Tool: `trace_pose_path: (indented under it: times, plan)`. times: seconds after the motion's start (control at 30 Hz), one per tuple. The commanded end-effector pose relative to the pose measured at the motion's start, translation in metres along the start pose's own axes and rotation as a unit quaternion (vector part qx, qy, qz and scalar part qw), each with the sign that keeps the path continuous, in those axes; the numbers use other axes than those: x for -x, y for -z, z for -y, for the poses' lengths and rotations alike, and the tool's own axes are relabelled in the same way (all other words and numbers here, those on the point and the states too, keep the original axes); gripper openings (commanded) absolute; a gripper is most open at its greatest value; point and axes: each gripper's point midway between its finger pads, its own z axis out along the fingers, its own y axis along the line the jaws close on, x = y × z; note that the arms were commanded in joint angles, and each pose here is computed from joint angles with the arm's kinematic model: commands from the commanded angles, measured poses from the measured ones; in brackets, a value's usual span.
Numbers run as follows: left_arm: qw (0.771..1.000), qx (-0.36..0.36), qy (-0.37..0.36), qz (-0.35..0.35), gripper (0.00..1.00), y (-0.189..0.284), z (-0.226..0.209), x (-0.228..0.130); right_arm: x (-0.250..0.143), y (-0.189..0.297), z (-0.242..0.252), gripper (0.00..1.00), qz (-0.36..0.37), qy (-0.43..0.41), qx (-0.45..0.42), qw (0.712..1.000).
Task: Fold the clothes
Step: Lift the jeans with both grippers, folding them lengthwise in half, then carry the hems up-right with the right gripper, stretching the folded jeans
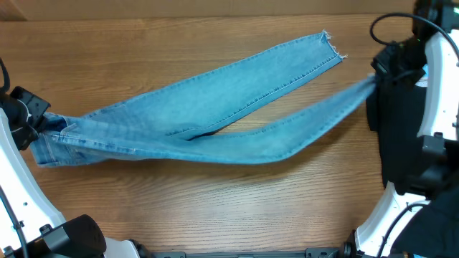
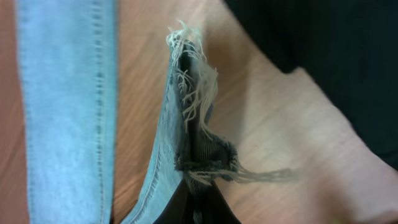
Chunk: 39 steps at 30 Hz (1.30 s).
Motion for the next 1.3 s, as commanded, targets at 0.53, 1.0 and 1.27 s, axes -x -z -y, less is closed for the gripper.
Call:
trace_pose_path:
  times: [0.53, 1.0, 1.27]
  plan:
    - [0.999, -0.031, -0.034, -0.007, 0.04, -0.01, 0.022, 0.003, -0.112, 0.265, 0.031, 0.04, 0.293, 0.048, 0.236, 0.925]
    - [0.998, -0.06, -0.008, 0.026, 0.04, -0.013, 0.038, 0.024, -0.007, 0.096, -0.012, 0.04, 0.103, -0.027, 0.097, 0.99]
    - [0.999, -0.027, -0.013, -0.025, 0.04, -0.052, 0.04, 0.021, 0.034, 0.073, -0.086, 0.04, 0.134, -0.038, 0.188, 0.972]
